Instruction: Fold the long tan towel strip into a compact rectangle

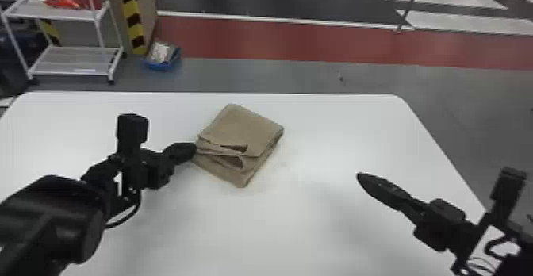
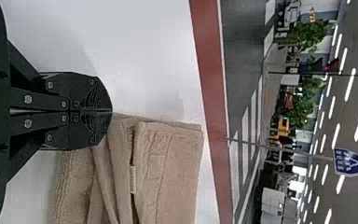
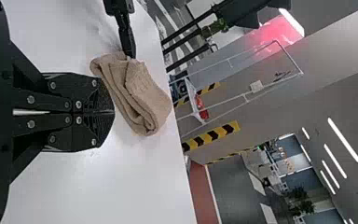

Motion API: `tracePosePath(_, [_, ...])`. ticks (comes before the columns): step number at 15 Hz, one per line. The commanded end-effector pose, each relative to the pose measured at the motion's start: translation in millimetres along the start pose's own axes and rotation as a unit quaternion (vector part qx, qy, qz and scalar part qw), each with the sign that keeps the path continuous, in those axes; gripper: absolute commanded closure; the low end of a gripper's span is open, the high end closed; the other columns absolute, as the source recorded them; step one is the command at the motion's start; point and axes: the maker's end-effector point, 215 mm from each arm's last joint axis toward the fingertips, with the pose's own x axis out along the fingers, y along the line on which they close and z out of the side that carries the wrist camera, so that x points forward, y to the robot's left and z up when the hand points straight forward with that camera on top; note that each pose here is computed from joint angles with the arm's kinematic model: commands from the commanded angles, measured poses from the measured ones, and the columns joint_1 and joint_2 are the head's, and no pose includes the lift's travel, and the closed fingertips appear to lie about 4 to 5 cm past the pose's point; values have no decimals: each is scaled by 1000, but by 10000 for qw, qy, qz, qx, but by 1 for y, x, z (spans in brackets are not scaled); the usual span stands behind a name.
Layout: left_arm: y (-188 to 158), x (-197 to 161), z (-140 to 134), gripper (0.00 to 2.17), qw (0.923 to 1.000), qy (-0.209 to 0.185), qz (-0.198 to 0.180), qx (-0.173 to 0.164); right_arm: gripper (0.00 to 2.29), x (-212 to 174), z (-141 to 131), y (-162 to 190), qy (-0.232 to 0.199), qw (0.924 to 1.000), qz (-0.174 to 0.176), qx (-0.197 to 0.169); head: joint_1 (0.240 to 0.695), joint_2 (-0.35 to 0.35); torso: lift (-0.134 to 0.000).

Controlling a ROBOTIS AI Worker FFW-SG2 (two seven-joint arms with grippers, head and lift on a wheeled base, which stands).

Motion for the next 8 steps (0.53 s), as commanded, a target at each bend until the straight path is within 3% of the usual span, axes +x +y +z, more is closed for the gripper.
tracePosePath(1, [-21,-12,-14,1922,9996,245,-146,-70,2010,0,0,-1,-24,10000,-2,18,695,-169,-128])
tracePosePath(5, [-60,-41,-37,1922,9961,586,-524,-399,2010,0,-4,-3,-75,9999,18,86,695,-202,-128])
tracePosePath(8, [-81,-50,-44,1922,9945,680,-667,-442,2010,-4,-3,-8,-149,9998,-7,126,695,-221,-128])
